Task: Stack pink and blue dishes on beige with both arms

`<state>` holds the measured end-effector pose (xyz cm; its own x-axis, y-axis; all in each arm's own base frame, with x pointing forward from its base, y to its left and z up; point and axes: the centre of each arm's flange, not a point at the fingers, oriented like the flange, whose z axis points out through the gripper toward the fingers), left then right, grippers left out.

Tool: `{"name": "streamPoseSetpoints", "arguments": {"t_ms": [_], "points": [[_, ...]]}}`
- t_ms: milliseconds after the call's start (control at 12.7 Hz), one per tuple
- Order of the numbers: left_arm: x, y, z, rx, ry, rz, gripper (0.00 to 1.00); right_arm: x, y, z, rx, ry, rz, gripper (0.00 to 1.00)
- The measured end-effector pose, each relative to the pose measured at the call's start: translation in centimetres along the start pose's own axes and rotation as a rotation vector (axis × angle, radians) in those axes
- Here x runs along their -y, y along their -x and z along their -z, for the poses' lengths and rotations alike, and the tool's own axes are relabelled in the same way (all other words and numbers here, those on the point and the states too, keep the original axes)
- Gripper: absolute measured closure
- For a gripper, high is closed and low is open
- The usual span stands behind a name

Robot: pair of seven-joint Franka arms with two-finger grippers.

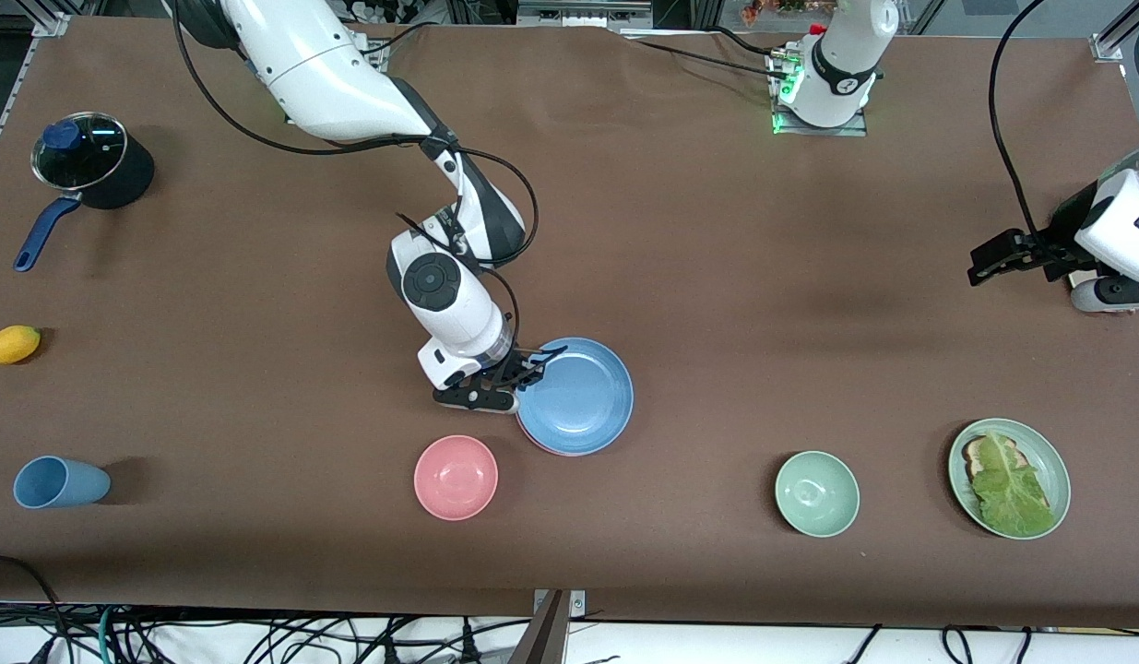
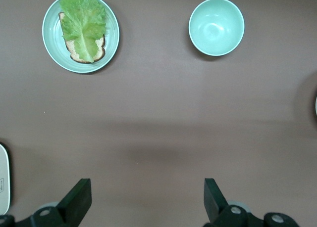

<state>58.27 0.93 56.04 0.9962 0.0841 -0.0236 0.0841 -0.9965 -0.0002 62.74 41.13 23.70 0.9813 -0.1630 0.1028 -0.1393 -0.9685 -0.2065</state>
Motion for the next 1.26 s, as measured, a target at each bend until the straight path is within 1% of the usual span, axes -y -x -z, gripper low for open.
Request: {"name": "streamPoseSetpoints", "arguments": {"t_ms": [315,394,552,631,709,788,867,946,1025,1103,1261], "points": [[0.0,0.0,0.0,0.000,0.000,0.000,0.00,-0.1,-0.7,0.6,-0.034,0.026,0.037,0.37],[0.0,0.0,0.0,0.000,0.000,0.000,0.00,-0.5,-1.0,0.7,-0.036,0.045,0.044,0.37],[0.0,0.0,0.0,0.000,0.000,0.000,0.00,-2.0,-2.4,1.6,-0.032,0.109,0.068,0.25],[0.0,0.0,0.0,0.000,0.000,0.000,0.00,-3.2,-3.6,3.0,-0.027,0.138,0.086,0.25],[0.0,0.0,0.0,0.000,0.000,0.000,0.00,-4.6,-5.0,5.1,-0.023,0.159,0.104,0.19],[0.0,0.0,0.0,0.000,0.000,0.000,0.00,-6.3,-6.4,7.6,-0.013,0.178,0.114,0.19],[0.0,0.0,0.0,0.000,0.000,0.000,0.00,-8.1,-7.5,10.3,0.006,0.203,0.118,0.12],[0.0,0.0,0.0,0.000,0.000,0.000,0.00,-9.9,-8.4,13.1,0.029,0.229,0.124,0.12],[0.0,0.0,0.0,0.000,0.000,0.000,0.00,-11.5,-8.9,15.9,0.044,0.250,0.128,0.06],[0.0,0.0,0.0,0.000,0.000,0.000,0.00,-12.9,-9.1,18.7,0.048,0.261,0.131,0.00],[0.0,0.0,0.0,0.000,0.000,-0.001,0.00,-15.8,-8.2,23.5,0.047,0.264,0.135,0.00]]}}
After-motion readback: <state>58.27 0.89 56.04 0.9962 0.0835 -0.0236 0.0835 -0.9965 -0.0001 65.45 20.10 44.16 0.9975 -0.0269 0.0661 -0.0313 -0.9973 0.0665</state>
